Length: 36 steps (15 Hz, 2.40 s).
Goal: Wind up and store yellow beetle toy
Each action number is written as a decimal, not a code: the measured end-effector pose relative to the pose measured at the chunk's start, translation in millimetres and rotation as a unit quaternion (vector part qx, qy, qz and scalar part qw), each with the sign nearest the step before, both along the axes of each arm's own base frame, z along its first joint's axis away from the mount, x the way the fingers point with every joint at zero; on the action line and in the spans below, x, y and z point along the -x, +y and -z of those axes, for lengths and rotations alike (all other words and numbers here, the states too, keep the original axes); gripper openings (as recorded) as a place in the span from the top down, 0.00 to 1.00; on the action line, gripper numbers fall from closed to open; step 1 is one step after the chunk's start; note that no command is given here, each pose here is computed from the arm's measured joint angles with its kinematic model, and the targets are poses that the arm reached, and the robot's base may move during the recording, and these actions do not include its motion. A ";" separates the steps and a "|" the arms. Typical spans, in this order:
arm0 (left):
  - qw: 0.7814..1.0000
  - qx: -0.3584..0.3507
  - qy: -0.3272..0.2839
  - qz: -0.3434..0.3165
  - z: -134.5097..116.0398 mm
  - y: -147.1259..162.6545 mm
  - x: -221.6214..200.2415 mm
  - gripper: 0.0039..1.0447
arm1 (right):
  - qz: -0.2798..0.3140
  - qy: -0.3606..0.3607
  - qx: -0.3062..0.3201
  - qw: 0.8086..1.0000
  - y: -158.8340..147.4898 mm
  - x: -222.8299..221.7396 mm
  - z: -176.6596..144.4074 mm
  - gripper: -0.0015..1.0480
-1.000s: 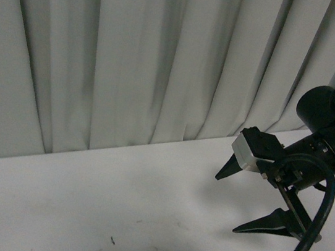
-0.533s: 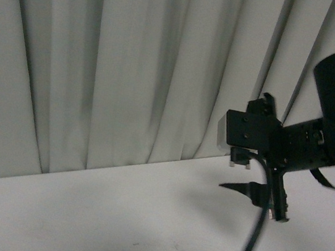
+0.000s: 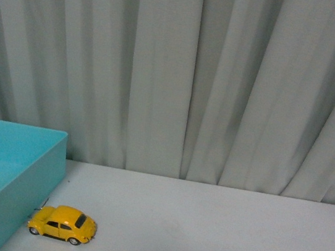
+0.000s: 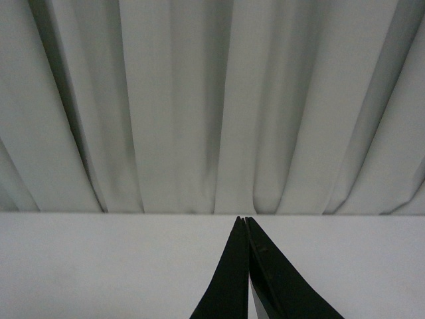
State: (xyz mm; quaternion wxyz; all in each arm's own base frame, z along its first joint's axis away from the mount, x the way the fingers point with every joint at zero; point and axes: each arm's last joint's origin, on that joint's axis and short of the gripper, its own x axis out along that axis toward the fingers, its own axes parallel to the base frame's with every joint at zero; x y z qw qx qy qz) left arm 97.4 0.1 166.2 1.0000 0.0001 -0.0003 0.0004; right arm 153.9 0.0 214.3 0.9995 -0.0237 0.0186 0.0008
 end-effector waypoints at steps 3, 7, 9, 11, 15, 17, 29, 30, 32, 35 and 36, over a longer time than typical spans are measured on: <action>1.000 0.000 0.000 0.000 0.0 0.0 0.0 0.06 | 0.000 -0.020 -0.014 1.000 0.0 13.7 9.5 0.98; 1.000 0.000 0.000 0.000 0.0 0.0 0.0 0.06 | 0.000 -0.024 -0.015 1.000 0.0 25.4 22.3 0.98; 1.000 0.000 0.000 0.000 0.0 0.0 0.0 0.06 | 0.001 -0.012 -0.015 1.000 0.0 29.9 32.7 0.98; 1.000 0.000 0.000 0.000 0.0 0.0 0.0 0.06 | 0.000 -0.018 -0.015 1.000 0.0 33.9 34.4 0.98; 1.000 0.000 0.000 0.000 0.0 0.0 0.0 0.06 | 0.001 -0.020 -0.016 1.000 0.0 40.3 45.0 0.98; 1.000 0.000 0.000 0.000 0.0 0.0 0.0 0.06 | 0.001 -0.025 -0.016 1.000 0.0 42.8 44.2 0.98; 1.000 0.000 0.000 0.000 0.0 0.0 0.0 0.06 | 0.001 -0.021 -0.016 1.000 0.0 56.7 47.7 0.56; 1.000 0.000 0.000 0.000 0.0 0.0 0.0 0.06 | 0.001 -0.021 -0.016 1.000 0.0 56.7 47.7 0.44; 1.000 0.000 0.000 0.000 0.0 0.0 0.0 0.06 | 0.001 -0.021 -0.016 1.000 0.0 56.7 47.7 0.11; 0.982 0.089 0.159 -0.055 -5.6 -4.1 -5.0 0.06 | 0.001 -0.021 -0.017 1.000 0.0 56.7 47.7 0.06; 0.973 0.159 0.151 -0.080 -28.6 -8.1 -21.2 0.06 | 0.000 -0.021 -0.016 1.000 0.0 56.7 47.6 0.06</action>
